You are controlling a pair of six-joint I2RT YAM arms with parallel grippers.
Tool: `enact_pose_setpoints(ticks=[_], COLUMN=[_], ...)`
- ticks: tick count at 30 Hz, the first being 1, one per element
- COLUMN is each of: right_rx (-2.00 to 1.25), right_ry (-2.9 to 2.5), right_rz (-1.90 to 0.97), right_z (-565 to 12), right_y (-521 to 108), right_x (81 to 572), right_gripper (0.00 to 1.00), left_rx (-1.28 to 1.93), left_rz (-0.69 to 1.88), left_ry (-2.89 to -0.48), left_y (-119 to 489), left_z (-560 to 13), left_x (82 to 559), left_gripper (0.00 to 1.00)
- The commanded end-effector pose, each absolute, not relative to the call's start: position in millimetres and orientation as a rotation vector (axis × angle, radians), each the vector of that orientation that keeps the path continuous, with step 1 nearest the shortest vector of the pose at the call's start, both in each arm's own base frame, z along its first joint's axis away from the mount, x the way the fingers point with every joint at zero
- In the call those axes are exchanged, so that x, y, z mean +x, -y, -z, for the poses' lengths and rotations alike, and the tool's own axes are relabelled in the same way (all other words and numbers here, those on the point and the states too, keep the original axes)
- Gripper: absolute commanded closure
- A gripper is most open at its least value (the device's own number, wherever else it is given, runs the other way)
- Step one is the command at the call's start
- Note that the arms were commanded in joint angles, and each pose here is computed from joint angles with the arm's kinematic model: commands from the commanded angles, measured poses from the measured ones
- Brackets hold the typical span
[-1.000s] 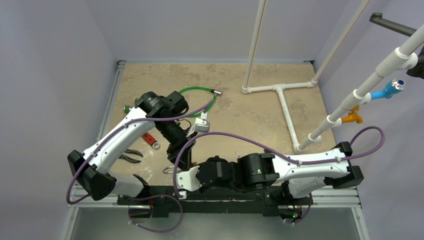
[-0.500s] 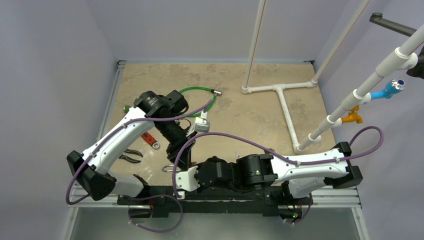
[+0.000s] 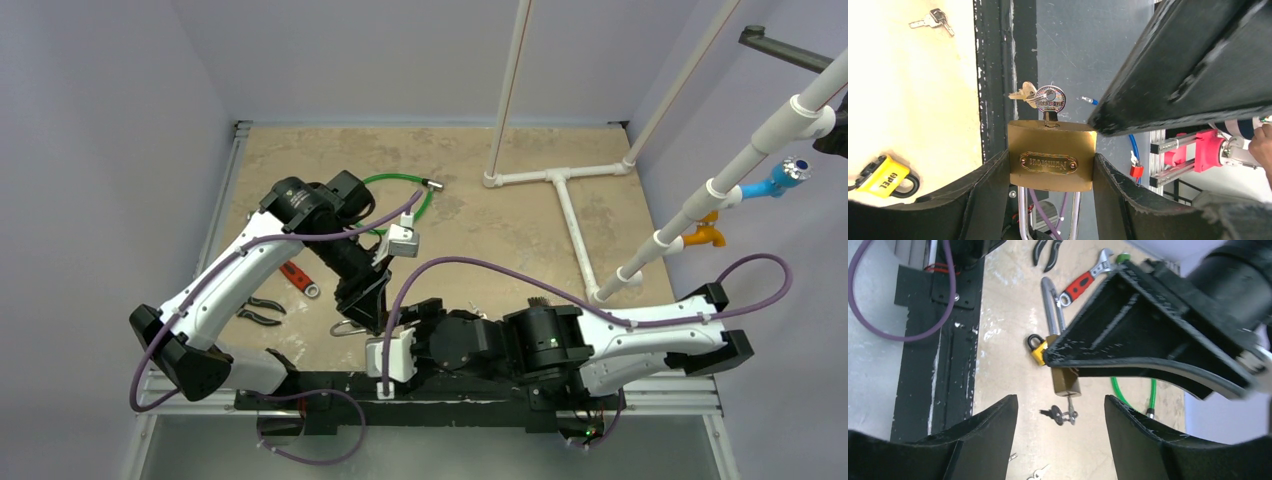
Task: Unlock with the key
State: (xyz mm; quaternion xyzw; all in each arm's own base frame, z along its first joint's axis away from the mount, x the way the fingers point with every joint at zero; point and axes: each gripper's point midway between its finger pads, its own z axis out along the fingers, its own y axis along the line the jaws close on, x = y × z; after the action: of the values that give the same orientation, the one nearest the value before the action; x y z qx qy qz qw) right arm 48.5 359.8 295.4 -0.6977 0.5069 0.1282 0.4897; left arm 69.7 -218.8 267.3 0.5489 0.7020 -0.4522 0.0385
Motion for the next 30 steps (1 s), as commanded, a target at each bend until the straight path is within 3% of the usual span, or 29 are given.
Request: enact_pose_setpoints(ticks=[1,6,12,14,18,21,24,30], right_rx=[-1.499,-1.282,-0.888,-0.732,-0.463,-0.387,-0.351,-0.321], right_ry=[-1.212,-1.329,-1.500,-1.540,-1.668,-1.757,-1.816,-1.802], right_rz=[-0.352,-0.502,-0.750,-0.822,-0.863,-0.767,-0.641,-0.558], right_z=[-346,-365,-370,-375,-365,-352,-351,-360], right_y=[-349,-325,-299,-292,-289,-303,-322,-349], right_x=[60,64,77,93,127,148,170,189], right_gripper=[0.36,0.35,0.33,0.39,0.73,0.88,0.96,1.00], left_rx=[1.675,1.677,1.669,1.614,1.478,1.451,1.476,1.448], left_rz=[1.409,1.233,0.741,0.564,0.334,0.217,0.165,0.078], left_ry=[-2.102,-2.066,-1.941,-1.842,-1.600,-1.483,-1.405,-1.375], left_y=[214,208,183,176,168,164,166,160], left_z=[-289,-289,-295,-308,-353,-370,-374,-387], left_x=[62,74,117,137,162,164,162,172], left_gripper=[1.00,1.00,1.00,1.00,1.00,1.00,1.00,1.00])
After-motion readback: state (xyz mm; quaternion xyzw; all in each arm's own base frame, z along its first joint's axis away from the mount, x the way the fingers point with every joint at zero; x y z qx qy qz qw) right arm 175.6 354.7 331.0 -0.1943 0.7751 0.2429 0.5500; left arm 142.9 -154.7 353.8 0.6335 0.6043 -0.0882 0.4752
